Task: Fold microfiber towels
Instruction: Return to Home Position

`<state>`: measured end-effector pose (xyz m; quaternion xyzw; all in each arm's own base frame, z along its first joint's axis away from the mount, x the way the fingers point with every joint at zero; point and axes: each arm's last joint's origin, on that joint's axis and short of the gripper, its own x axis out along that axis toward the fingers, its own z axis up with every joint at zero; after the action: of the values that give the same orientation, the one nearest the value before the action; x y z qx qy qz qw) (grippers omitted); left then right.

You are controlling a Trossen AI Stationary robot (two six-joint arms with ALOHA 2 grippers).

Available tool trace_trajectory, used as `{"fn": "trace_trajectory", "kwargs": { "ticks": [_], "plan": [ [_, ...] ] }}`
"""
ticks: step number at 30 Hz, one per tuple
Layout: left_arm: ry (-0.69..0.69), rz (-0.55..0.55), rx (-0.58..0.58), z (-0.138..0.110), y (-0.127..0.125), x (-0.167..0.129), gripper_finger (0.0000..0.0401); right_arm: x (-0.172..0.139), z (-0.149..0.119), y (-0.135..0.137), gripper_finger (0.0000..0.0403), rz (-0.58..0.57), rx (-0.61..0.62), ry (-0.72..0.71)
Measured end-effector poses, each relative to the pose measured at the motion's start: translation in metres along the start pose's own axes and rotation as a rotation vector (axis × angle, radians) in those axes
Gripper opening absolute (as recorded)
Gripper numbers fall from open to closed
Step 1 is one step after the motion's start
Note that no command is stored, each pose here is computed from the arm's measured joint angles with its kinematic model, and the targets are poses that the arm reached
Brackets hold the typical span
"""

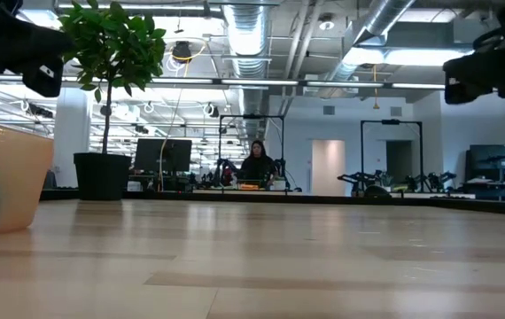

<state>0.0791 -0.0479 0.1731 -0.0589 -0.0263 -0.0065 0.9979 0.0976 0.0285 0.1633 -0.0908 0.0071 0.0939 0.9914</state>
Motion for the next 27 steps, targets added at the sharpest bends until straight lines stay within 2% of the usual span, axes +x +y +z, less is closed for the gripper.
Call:
{"fn": "trace_trajectory", "kwargs": {
  "ticks": [3, 6, 27],
  "plan": [
    [0.000, -0.001, -0.004, 0.0000, 0.0000, 0.0000, 0.0000, 0.0006, -0.0010, -0.0025, 0.0030, -0.025, -0.217, 0.014],
    [0.000, -0.002, 0.007, 0.0000, -0.0001, 0.0000, 0.0000, 0.0007, -0.0012, -0.0043, 0.0034, -0.042, -0.323, 0.021],
    [0.002, -0.003, 0.013, -0.0004, -0.0001, 0.0000, 0.0000, 0.0008, -0.0016, -0.0057, 0.0032, -0.054, -0.313, 0.025]
  ]
}}
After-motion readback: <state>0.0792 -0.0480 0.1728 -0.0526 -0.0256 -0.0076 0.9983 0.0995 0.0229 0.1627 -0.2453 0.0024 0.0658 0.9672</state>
